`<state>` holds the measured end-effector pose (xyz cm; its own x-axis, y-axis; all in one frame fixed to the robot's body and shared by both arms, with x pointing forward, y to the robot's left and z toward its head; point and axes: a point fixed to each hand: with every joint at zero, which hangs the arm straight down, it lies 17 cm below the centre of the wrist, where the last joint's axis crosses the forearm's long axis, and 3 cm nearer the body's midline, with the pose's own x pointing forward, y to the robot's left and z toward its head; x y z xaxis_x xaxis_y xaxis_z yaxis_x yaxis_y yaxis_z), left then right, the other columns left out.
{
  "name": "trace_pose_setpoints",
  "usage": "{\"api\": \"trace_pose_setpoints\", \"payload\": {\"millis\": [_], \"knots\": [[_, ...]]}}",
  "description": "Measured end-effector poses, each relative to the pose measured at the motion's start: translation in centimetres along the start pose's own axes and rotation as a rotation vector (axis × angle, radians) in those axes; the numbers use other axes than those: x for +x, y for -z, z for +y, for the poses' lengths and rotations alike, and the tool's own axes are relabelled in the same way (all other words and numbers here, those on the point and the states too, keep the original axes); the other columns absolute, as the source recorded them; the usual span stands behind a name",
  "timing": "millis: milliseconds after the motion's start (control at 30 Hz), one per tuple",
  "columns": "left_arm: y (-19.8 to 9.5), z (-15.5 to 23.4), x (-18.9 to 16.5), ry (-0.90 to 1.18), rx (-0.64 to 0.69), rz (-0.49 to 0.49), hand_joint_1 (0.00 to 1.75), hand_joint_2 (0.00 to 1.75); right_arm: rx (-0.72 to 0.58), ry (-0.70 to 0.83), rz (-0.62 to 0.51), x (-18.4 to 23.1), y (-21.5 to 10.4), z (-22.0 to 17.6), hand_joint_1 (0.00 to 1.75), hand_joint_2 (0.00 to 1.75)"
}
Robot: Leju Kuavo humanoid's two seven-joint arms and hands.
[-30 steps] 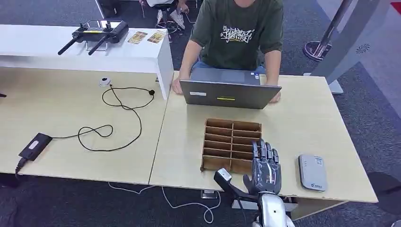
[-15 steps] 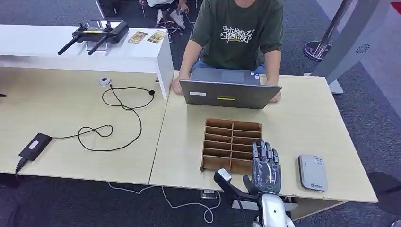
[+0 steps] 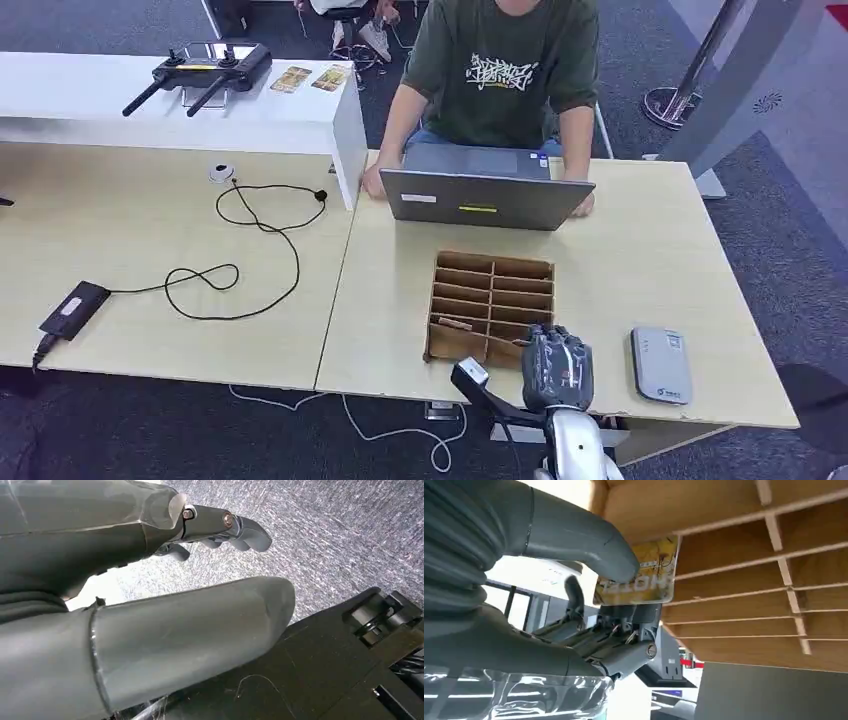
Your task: Pass the card to the sensor for recognition and then transmit it.
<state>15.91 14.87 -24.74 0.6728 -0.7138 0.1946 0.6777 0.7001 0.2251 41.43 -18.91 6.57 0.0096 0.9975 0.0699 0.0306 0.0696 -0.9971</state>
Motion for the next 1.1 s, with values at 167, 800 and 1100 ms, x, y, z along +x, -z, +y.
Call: {"api": "trace_pose_setpoints", "payload": {"millis": [167,800,1100], "knots": [[0.0,0.0,0.0,-0.001,0.0,0.0,0.0,0.0,0.0,0.0,0.0,0.0,0.0,0.0,1.54,1.75],[0.0,0.0,0.2,0.004,-0.002,-0.008,0.0,0.0,-0.141,0.039,0.1,-2.0,0.2,-3.2,1.75,1.75],[0.0,0.0,0.4,0.013,0.0,-0.02,0.0,0.0,-0.363,0.055,0.163,-5.3,0.0,-9.3,1.75,1.75]]}}
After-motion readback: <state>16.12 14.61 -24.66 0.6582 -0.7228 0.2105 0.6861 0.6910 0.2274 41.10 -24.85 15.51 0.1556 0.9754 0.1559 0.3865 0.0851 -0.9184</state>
